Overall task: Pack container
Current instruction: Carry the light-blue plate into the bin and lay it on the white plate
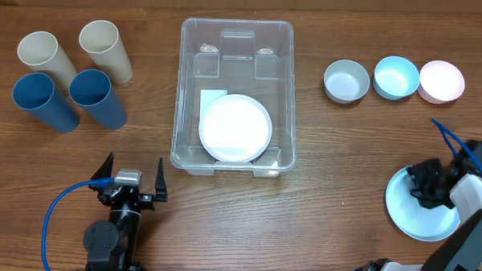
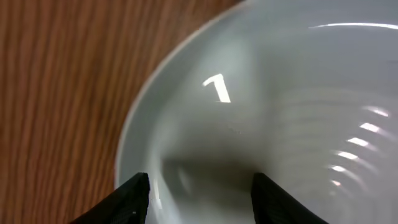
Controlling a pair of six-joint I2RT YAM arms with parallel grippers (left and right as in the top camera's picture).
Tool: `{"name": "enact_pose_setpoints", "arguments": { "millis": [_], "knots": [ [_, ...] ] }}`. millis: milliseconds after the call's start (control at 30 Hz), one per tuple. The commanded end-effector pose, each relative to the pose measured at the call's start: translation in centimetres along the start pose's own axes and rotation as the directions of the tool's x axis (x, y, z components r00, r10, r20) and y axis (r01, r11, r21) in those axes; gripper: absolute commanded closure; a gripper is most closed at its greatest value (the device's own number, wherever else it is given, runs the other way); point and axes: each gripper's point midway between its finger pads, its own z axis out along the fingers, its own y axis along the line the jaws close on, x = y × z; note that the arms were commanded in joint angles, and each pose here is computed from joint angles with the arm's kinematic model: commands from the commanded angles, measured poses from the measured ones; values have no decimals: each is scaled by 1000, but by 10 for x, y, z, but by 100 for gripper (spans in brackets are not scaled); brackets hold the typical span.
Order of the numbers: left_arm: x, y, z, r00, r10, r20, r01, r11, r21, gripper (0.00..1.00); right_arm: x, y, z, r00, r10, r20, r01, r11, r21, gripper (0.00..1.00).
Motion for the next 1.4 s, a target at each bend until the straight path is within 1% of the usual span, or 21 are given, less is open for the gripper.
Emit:
{"name": "enact_pose_setpoints", "arguments": {
  "millis": [0,133,233,300,367,433,500,667,733,800,833,900,933,967,1100,1367],
  "knots": [
    [0,0,0,1000,1,5,-1,1000,5,0,28,22,14,995,-63,-82,58,996,-61,45],
    [0,0,0,1000,1,5,-1,1000,5,0,41,48,16,984,-164,-71,156,982,-102,45],
    [0,0,0,1000,1,5,-1,1000,5,0,45,51,17,980,-186,-67,179,979,-94,46],
    [0,0,0,1000,1,5,-1,1000,5,0,46,51,16,978,-193,-74,186,978,-92,50],
    [0,0,0,1000,1,4,-1,1000,5,0,45,57,10,963,-258,-81,250,963,-102,50],
    [0,0,0,1000,1,5,-1,1000,5,0,40,63,2,948,-309,-77,303,950,-82,48],
    [0,0,0,1000,1,5,-1,1000,5,0,38,65,-3,942,-327,-70,325,945,-49,47],
    [0,0,0,1000,1,5,-1,1000,5,0,48,60,7,929,-353,-108,354,935,-14,48],
    [0,0,0,1000,1,4,-1,1000,5,0,53,54,17,926,-347,-147,351,936,7,52],
    [0,0,0,1000,1,5,-1,1000,5,0,61,44,32,921,-335,-200,349,937,35,61],
    [0,0,0,1000,1,5,-1,1000,5,0,64,40,37,918,-330,-219,347,937,46,73],
    [0,0,0,1000,1,5,-1,1000,5,0,64,39,40,918,-329,-223,347,936,48,91],
    [0,0,0,1000,1,4,-1,1000,5,0,63,40,40,918,-330,-220,347,937,47,95],
    [0,0,0,1000,1,5,-1,1000,5,0,61,40,40,919,-332,-211,350,935,56,96],
    [0,0,0,1000,1,5,-1,1000,5,0,49,43,30,917,-343,-204,367,926,94,96],
    [0,0,0,1000,1,5,-1,1000,5,0,12,90,-29,919,-346,-189,366,926,86,96]
  ]
}}
